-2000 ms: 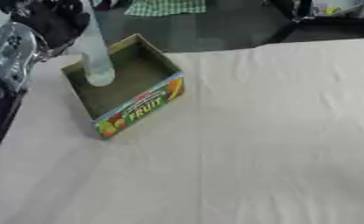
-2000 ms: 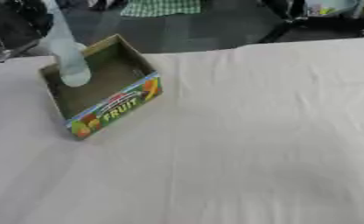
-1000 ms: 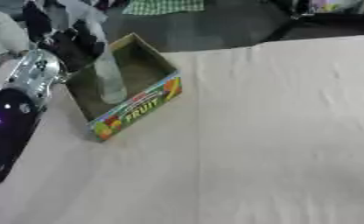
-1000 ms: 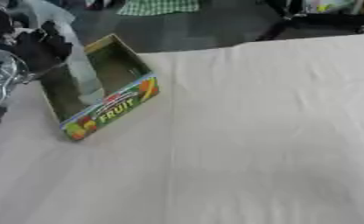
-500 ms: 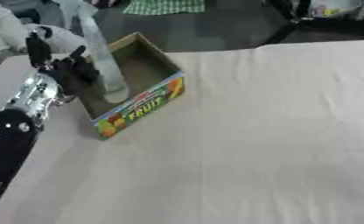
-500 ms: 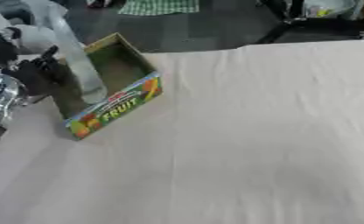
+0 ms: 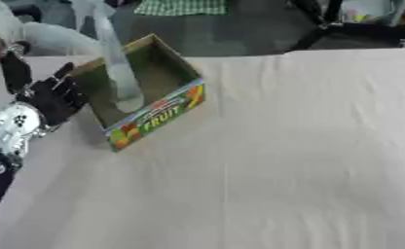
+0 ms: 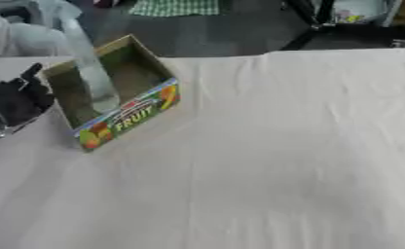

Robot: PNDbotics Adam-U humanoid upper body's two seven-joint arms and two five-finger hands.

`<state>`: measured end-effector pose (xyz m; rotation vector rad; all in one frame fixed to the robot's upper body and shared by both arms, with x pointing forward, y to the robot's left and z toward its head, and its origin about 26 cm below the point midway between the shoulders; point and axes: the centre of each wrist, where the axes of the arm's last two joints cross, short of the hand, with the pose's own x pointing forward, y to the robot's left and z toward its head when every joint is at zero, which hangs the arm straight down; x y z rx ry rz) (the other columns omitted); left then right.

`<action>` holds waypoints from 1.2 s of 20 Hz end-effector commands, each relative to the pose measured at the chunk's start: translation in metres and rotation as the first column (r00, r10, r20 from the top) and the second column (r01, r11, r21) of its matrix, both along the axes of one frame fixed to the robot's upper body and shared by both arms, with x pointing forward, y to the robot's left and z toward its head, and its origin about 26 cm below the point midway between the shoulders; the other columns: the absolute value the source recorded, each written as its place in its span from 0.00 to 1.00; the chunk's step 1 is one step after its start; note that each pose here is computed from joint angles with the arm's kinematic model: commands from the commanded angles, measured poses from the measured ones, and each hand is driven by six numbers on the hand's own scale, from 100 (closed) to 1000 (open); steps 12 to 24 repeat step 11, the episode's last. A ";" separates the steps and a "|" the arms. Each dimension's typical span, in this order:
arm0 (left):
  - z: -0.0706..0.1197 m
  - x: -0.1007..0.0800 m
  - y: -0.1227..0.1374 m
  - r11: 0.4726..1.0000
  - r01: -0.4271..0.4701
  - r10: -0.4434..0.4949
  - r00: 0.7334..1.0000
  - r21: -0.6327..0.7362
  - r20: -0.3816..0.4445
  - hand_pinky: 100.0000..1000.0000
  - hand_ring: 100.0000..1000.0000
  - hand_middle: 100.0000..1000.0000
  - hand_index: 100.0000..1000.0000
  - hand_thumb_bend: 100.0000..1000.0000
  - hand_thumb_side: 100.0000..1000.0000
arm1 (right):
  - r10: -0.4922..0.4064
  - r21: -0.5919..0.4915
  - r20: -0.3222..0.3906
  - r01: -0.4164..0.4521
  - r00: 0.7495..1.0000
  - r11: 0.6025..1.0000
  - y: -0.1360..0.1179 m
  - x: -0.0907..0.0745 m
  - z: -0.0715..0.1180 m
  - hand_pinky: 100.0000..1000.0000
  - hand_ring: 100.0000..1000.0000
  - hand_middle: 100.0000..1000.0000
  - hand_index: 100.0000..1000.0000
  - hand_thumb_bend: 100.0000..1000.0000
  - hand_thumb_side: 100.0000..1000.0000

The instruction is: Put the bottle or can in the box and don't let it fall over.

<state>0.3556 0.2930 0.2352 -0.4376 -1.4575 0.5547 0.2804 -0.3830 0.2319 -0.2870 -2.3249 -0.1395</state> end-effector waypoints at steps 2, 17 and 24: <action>0.032 -0.047 0.004 0.983 -0.096 0.062 0.976 0.157 0.211 0.41 0.58 0.36 0.73 0.48 0.88 | -0.024 -0.027 0.035 0.025 0.999 0.999 -0.005 -0.006 0.012 0.85 0.97 1.00 1.00 0.00 0.65; 0.008 -0.071 0.042 0.808 -0.458 0.201 0.805 0.371 0.558 0.91 1.00 0.81 0.71 0.80 0.65 | -0.068 -0.023 0.024 0.068 0.997 0.997 -0.014 -0.009 0.007 0.85 0.97 1.00 1.00 0.00 0.65; 0.008 -0.071 0.042 0.808 -0.458 0.201 0.805 0.371 0.558 0.91 1.00 0.81 0.71 0.80 0.65 | -0.068 -0.023 0.024 0.068 0.997 0.997 -0.014 -0.009 0.007 0.85 0.97 1.00 1.00 0.00 0.65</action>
